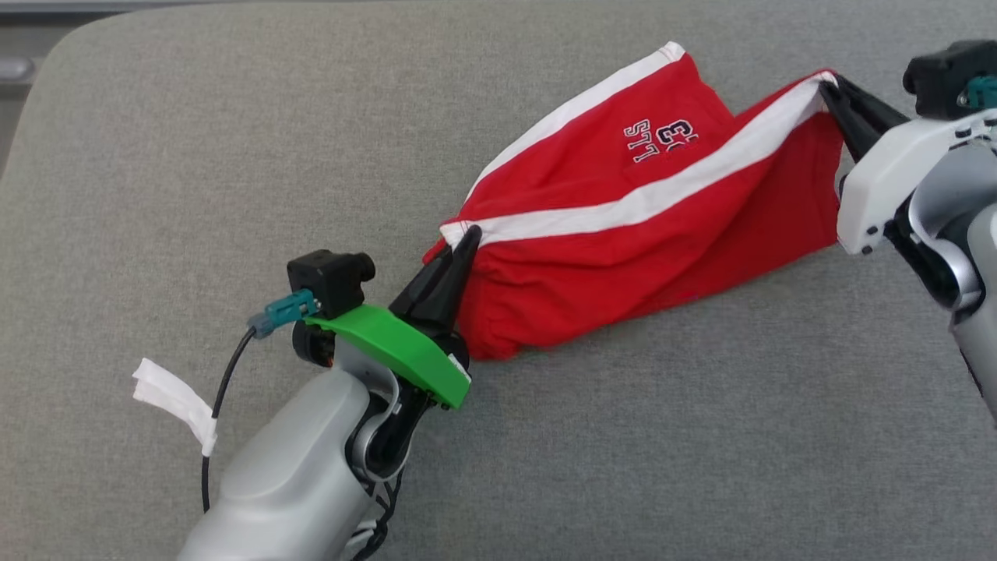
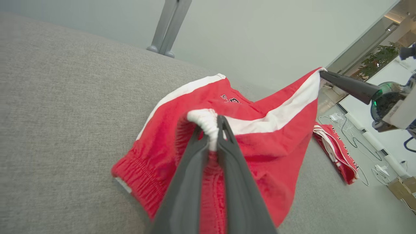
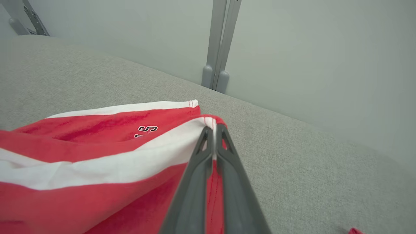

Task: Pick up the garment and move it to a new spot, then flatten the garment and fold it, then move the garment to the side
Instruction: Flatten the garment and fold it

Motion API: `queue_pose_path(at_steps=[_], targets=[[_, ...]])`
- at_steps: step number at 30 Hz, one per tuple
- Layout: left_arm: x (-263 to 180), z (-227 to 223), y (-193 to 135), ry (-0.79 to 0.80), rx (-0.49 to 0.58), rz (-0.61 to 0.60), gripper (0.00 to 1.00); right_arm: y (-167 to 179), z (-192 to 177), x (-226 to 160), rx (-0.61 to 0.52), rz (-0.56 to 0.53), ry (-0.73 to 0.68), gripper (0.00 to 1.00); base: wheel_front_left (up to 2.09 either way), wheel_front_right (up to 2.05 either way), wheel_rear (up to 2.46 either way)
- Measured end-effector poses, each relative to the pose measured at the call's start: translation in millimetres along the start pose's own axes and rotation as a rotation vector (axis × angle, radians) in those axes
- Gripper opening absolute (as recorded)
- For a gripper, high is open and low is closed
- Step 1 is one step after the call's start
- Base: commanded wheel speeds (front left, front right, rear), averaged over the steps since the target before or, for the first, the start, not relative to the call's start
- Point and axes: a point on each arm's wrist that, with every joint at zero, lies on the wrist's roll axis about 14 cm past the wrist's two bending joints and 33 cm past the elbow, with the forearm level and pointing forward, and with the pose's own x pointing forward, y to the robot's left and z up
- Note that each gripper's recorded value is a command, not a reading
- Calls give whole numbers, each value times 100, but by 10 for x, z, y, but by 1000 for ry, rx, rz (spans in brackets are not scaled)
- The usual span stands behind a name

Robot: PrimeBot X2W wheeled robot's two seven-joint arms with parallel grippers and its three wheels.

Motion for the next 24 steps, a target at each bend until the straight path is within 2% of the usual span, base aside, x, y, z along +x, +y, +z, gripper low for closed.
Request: queue_pose_path(at_steps=[8, 13, 24], targets=[[173, -2, 426, -30, -60, 131, 0, 67, -72, 611, -44, 41, -1, 0, 0, 0, 0], [140, 5, 664, -51, -106, 211, 0, 228, -156, 889, -48, 80, 4, 0, 0, 0, 0], [154, 17, 845, -55, -109, 255, 0, 344, -320, 1243, -50, 101, 39, 0, 0, 0, 0]])
